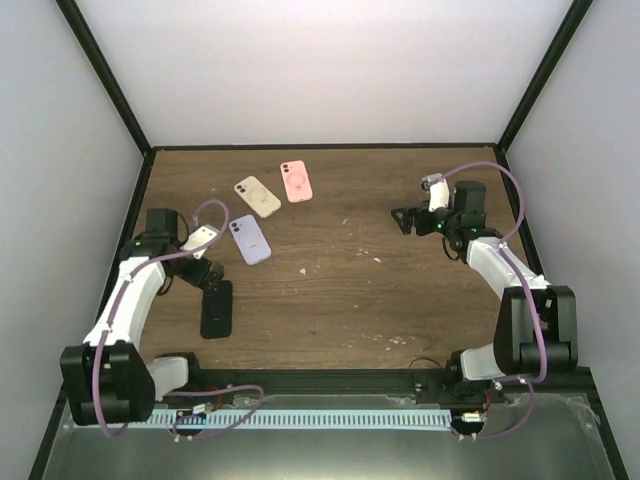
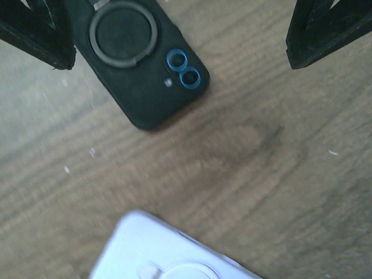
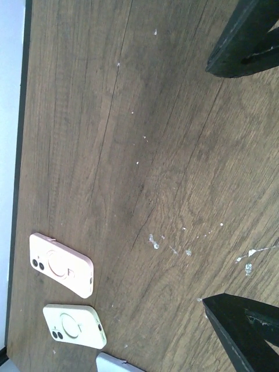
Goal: Take the phone out of the phone case
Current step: Pick up the phone at the center of the board.
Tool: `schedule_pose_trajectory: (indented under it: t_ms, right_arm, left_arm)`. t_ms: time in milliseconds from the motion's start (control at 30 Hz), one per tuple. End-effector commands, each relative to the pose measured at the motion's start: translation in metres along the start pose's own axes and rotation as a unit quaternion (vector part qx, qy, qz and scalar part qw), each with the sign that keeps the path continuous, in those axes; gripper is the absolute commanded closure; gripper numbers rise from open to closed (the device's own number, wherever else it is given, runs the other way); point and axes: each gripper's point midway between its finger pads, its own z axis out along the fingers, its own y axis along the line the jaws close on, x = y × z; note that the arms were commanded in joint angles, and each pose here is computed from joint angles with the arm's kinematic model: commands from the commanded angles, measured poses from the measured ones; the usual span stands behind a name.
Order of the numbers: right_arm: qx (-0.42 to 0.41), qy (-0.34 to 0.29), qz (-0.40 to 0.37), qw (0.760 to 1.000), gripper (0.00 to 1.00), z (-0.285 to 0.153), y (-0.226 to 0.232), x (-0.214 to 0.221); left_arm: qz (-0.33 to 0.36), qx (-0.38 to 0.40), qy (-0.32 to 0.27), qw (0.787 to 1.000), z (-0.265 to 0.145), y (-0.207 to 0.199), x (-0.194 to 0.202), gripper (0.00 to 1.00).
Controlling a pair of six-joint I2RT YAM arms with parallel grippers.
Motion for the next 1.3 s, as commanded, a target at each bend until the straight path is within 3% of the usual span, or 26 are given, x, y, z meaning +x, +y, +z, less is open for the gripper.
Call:
schedule_pose_trajectory:
  t_ms: [0,267,733,1000,1267]
  right_arm:
    - [-0.016,0.010,0.001,1.000,0.00,0.004,0.006,0.006]
    - [-0.021,0.027,0.005,0.999,0.00,0.008,0.006,0.015]
    - [-0.032,0.051,0.023,0.998,0.00,0.016,0.006,0.026]
    - [-0.030,0.057,0.027,0.998,0.00,0.019,0.004,0.030]
    - [-0.026,0.057,0.026,0.998,0.00,0.019,0.003,0.029]
  left_arm:
    - [0.095,0.041,0.045,0.994,-0.019,-0.030,0.035,0.00]
    - [0.187,0.028,0.087,0.978,-0.001,-0.065,0.056,0.00]
    - [0.300,-0.065,0.131,0.943,0.031,-0.076,0.074,0.00]
    - [0.307,-0.127,0.164,0.929,0.040,-0.053,0.089,0.00]
    - [0.243,-0.140,0.174,0.944,0.036,-0.012,0.102,0.00]
